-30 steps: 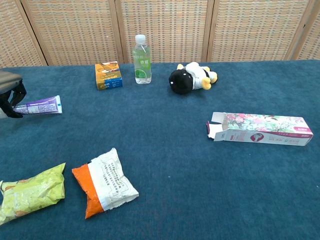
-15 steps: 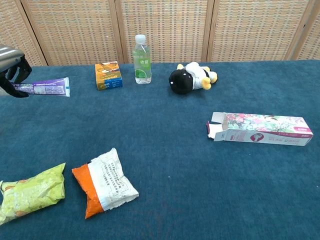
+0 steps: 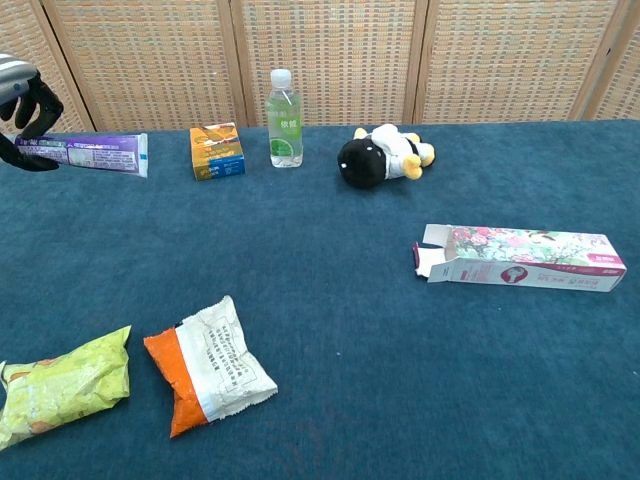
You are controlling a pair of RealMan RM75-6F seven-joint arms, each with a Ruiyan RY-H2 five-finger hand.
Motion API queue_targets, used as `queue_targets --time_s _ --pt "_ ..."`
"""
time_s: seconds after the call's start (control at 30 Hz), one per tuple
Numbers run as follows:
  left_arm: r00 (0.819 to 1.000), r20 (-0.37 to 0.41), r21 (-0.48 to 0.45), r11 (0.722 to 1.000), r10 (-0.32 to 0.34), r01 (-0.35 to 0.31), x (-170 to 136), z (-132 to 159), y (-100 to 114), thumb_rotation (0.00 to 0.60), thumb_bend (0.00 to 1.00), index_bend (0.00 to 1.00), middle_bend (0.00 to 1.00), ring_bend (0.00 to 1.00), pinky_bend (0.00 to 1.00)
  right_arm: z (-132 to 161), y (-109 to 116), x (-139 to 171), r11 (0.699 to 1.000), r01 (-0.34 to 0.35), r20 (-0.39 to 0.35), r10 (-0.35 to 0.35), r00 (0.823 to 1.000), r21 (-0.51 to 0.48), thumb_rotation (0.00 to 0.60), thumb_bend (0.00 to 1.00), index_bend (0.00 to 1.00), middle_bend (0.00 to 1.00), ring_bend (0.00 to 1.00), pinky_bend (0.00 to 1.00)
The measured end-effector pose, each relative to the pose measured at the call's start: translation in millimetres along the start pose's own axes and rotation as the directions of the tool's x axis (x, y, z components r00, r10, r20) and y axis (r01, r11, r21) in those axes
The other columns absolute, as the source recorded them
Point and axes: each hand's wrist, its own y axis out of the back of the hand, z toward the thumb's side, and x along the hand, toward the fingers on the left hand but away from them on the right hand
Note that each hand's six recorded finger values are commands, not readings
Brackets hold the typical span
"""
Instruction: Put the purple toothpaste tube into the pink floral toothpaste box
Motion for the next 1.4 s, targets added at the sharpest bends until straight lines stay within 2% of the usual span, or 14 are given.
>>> queue_targets --time_s 0.33,0.47,0.67,0.9,1.2,1.4 --pt "0.999 0.032 -0.017 0.999 0.038 -0.037 -3.5 2.9 18.3 0.600 0.23 0.81 0.68 0.59 0.55 22.2 7.6 -46.2 0.999 -0.032 -0.054 0.031 0.998 -0.004 0.600 0.00 0.13 0.00 0.00 0.00" --pt "0.998 0.038 -0.015 0.999 0.047 -0.046 -3.5 4.3 22.8 0.600 0.23 0.81 0.68 0.59 0.55 32.4 7.0 -66.8 0.998 -0.063 -0.067 0.062 0.996 -0.001 0.600 0.00 0.13 0.00 0.00 0.00" --pt "0.998 0.037 -0.012 0.999 0.050 -0.049 -4.2 3.5 25.8 0.600 0.23 0.81 0.68 0.59 0.55 49.9 -3.9 -92.4 0.990 -0.138 -0.077 0.138 0.987 0.012 0.600 0.00 0.13 0.00 0.00 0.00" --pt "0.998 0.031 -0.008 0.999 0.046 -0.046 -5.1 0.0 25.6 0.600 0.23 0.81 0.68 0.59 0.55 80.6 -26.1 -109.7 0.976 -0.217 -0.091 0.215 0.972 -0.017 0.600 0.00 0.13 0.00 0.00 0.00" --pt "0.999 0.033 -0.004 0.999 0.039 -0.039 -5.8 -0.8 22.5 0.600 0.23 0.81 0.68 0.59 0.55 110.9 -48.1 -122.5 0.962 -0.270 -0.112 0.264 0.958 -0.036 0.600 0.00 0.13 0.00 0.00 0.00" --pt "0.999 0.033 -0.001 0.999 0.038 -0.038 -6.5 -1.3 21.4 0.600 0.23 0.81 0.68 0.59 0.55 119.8 -60.2 -132.9 0.956 -0.290 -0.110 0.285 0.952 -0.038 0.600 0.00 0.13 0.00 0.00 0.00"
